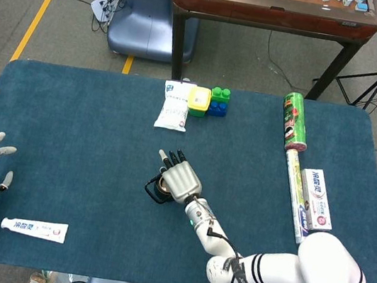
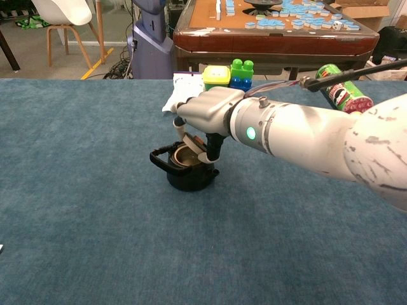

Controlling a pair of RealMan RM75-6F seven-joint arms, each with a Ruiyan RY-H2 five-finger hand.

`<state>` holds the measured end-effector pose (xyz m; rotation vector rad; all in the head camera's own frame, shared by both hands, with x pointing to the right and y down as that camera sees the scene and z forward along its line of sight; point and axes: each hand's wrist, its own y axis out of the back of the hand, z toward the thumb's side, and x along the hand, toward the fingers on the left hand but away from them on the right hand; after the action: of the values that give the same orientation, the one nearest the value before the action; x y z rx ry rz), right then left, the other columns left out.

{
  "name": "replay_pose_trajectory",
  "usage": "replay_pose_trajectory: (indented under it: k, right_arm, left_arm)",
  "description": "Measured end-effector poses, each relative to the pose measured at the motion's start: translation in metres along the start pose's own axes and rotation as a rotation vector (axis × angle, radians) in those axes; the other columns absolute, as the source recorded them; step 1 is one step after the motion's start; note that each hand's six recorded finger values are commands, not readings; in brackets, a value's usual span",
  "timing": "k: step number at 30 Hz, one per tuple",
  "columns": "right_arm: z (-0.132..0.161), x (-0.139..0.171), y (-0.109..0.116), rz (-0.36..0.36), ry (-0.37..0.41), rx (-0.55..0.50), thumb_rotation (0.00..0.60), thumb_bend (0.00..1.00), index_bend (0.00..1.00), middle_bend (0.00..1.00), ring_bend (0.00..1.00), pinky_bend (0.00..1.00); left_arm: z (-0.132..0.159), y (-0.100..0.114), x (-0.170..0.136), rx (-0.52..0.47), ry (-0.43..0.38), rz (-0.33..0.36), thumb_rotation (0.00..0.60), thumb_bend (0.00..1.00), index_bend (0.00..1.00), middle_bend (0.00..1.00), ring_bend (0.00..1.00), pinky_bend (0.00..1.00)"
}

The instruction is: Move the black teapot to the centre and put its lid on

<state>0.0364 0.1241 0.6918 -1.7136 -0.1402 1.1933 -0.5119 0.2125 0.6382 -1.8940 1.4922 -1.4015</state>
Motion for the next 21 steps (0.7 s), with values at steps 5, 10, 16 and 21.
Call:
replay_pose_trajectory:
  k: [5,10,16,21]
  right_arm:
    - [-0.0012,0.0007,0.0022,-0.009,-0.002,-0.003,0.600,0.37,0.28,0.00,0.00,0.00]
    - [-0.0011,-0.0002,0.0011,-0.010,0.000,0.000,0.600,0.36,0.24,0.00,0.00,0.00]
    - [0.0004,-0.0029,-0.0017,-0.004,0.005,0.005,0.600,0.35,0.21,0.00,0.00,0.00]
    - [-0.0001,-0.0020,0.0022,-0.019,0.008,-0.011,0.600,0.34,0.20,0.00,0.00,0.00]
  left_arm:
    - [0.0000,-0.0001,0.0001,0.000,0.000,-0.001,0.600,0.44,0.23,0.00,0.00,0.00]
    - [0.0005,-0.0002,-0.0002,-0.001,-0.002,-0.003,0.600,0.44,0.23,0.00,0.00,0.00]
    - [0.0000,-0.0003,-0.0002,0.000,0.000,-0.004,0.600,0.44,0.23,0.00,0.00,0.00]
    - [0.0003,-0.0009,0.0000,0.001,-0.002,-0.006,0.600,0.44,0.23,0.00,0.00,0.00]
